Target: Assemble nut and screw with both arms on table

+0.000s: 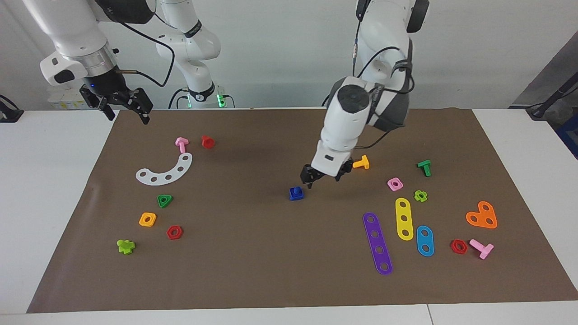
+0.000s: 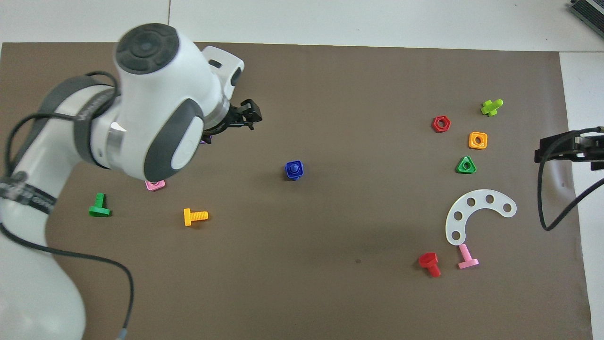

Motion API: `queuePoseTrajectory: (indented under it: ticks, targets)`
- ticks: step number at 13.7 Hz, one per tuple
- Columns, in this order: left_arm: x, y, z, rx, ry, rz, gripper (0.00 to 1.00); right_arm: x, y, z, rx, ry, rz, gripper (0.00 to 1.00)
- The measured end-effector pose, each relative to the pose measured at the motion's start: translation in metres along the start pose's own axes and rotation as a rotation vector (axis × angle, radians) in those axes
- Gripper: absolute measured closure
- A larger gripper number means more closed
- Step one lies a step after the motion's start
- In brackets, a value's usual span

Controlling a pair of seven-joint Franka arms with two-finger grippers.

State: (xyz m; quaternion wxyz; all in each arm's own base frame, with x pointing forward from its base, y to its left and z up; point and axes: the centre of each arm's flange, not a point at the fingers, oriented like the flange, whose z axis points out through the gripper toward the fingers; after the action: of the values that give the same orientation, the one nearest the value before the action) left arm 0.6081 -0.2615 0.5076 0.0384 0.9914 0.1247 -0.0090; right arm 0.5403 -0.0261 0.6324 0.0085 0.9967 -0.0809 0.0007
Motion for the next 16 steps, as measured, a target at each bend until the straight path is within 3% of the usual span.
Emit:
queuePoseTrajectory:
  ticks: [2, 5, 8, 10, 13, 16]
  targets:
    - [0.02, -0.066, -0.036, 0.013, -0.022, 0.023, 0.0, 0.0, 0.0, 0.0, 0.0, 0.0, 0.0, 0.0]
    - [0.041, -0.153, -0.059, 0.027, -0.076, 0.111, 0.0, 0.0, 0.0, 0.0, 0.0, 0.0, 0.0, 0.0]
    - [0.032, -0.207, -0.077, 0.017, -0.082, 0.164, 0.0, 0.0, 0.0, 0.0, 0.0, 0.0, 0.0, 0.0]
    - [0.019, -0.219, -0.093, 0.01, -0.063, 0.177, 0.0, 0.0, 0.0, 0.0, 0.0, 0.0, 0.0, 0.0]
    - [0.012, -0.217, -0.101, 0.092, -0.033, 0.224, 0.0, 0.0, 0.0, 0.0, 0.0, 0.0, 0.0, 0.0]
    - [0.011, -0.212, -0.107, 0.103, -0.016, 0.323, 0.0, 0.0, 0.0, 0.0, 0.0, 0.0, 0.0, 0.0]
